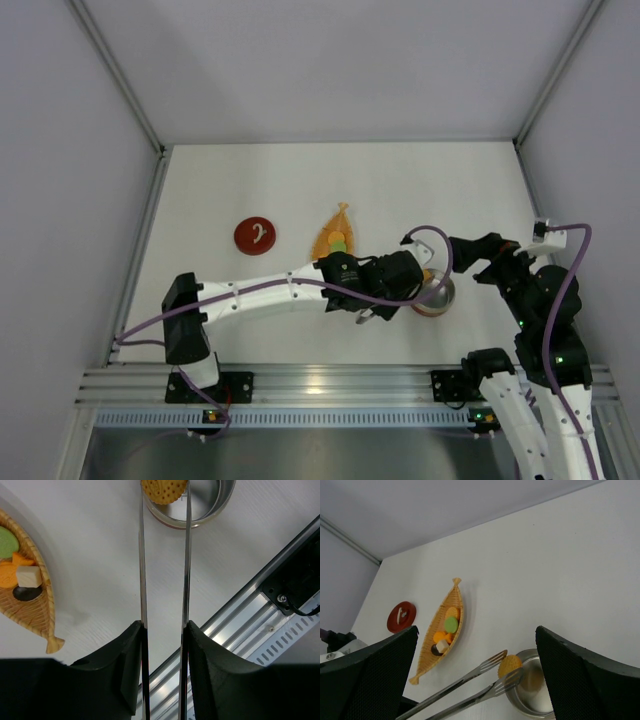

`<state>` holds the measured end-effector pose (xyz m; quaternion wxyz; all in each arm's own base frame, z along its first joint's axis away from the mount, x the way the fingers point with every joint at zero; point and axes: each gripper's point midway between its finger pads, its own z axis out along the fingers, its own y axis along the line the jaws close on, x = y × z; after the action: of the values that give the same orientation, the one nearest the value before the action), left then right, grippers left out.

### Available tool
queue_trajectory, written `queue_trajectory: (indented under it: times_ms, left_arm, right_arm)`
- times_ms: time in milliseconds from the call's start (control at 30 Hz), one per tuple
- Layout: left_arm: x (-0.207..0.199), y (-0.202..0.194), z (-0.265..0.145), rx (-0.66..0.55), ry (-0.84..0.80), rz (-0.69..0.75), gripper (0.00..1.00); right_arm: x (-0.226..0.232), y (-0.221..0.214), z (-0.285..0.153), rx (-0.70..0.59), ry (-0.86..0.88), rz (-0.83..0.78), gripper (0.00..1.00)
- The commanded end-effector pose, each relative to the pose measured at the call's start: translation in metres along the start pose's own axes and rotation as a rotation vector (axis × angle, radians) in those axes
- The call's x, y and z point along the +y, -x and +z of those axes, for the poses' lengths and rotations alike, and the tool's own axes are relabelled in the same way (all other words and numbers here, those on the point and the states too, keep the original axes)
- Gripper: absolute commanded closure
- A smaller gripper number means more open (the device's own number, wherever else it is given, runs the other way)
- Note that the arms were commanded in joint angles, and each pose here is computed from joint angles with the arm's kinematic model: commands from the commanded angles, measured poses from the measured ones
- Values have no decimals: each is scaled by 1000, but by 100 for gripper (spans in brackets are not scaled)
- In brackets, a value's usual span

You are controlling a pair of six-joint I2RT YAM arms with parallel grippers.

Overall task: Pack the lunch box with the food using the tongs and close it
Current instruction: Place the fake food in the packing box.

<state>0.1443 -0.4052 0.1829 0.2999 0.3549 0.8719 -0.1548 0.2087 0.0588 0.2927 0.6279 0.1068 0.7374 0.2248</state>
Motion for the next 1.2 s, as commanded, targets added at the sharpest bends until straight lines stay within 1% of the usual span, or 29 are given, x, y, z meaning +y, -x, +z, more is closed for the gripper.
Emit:
queue_trajectory:
  times_ms: [0, 133, 467, 633, 700, 867, 967, 1067, 1167]
  left_arm:
    - [-19, 33, -6, -97, -60, -14, 60]
    - [-24, 31, 3, -85, -66, -6, 58]
    - [-27, 30, 9, -81, -77, -2, 44]
    - [-26, 33, 4, -94, -75, -5, 44]
    - [-19, 35, 0, -110, -45, -11, 45]
    - [3, 47, -30, -185, 17, -45, 43]
    - [29, 45, -44, -195, 86, -78, 43]
    - [60, 35, -52, -186, 141, -143, 43]
    - [84, 18, -59, -167, 150, -203, 42]
  right_arm:
    - [2, 14, -6, -36, -12, -9, 0]
    - [0, 14, -6, -37, -17, -13, 1]
    - [1, 14, -5, -35, -13, -9, 1]
    - [2, 15, -6, -36, -12, -7, 1]
    - [1, 13, -5, -33, -14, -9, 0]
    - [1, 13, -5, -31, -12, -7, 1]
    - [2, 13, -4, -32, -11, -7, 1]
    - [2, 12, -4, -27, -7, -6, 1]
    - [2, 12, -3, -25, -6, -4, 1]
